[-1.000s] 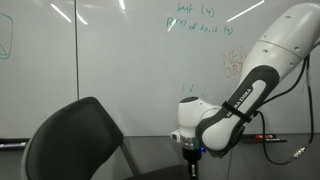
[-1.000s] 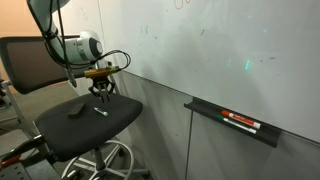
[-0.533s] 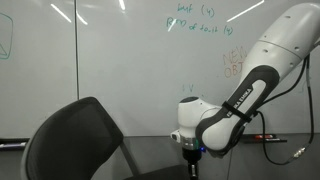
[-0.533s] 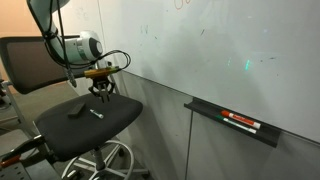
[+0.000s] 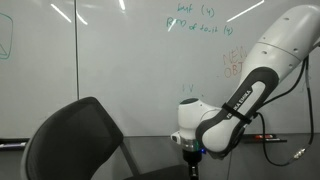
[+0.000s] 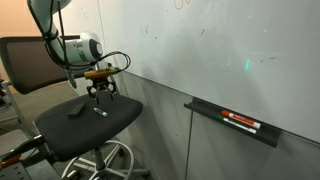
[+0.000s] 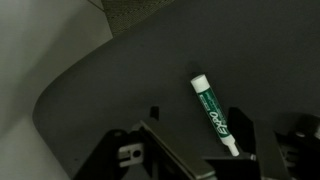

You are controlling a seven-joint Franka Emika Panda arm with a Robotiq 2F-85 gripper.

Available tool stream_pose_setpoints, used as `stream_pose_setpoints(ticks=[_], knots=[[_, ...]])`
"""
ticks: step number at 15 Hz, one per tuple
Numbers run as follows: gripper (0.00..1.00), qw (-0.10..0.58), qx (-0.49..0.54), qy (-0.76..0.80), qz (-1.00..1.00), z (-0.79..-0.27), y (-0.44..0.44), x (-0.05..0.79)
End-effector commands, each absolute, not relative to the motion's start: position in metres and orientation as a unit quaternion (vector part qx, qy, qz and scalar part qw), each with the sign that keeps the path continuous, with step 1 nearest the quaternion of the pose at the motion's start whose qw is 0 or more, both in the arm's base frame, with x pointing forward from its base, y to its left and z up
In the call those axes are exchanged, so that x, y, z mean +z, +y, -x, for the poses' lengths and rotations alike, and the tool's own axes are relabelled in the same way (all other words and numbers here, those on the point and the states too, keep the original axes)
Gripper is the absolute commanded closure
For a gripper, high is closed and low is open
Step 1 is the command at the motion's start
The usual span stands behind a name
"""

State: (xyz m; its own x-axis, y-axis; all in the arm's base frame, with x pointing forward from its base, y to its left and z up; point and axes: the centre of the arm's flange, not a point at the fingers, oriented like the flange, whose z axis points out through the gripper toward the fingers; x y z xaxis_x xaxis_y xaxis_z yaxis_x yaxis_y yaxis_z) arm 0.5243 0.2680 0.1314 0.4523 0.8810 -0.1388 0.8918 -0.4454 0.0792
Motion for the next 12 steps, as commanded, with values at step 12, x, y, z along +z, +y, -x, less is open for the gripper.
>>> stream_pose_setpoints(ticks=[12], knots=[[0.0, 0.048, -0.07, 0.522, -0.849, -0.508, 0.274, 0.093]])
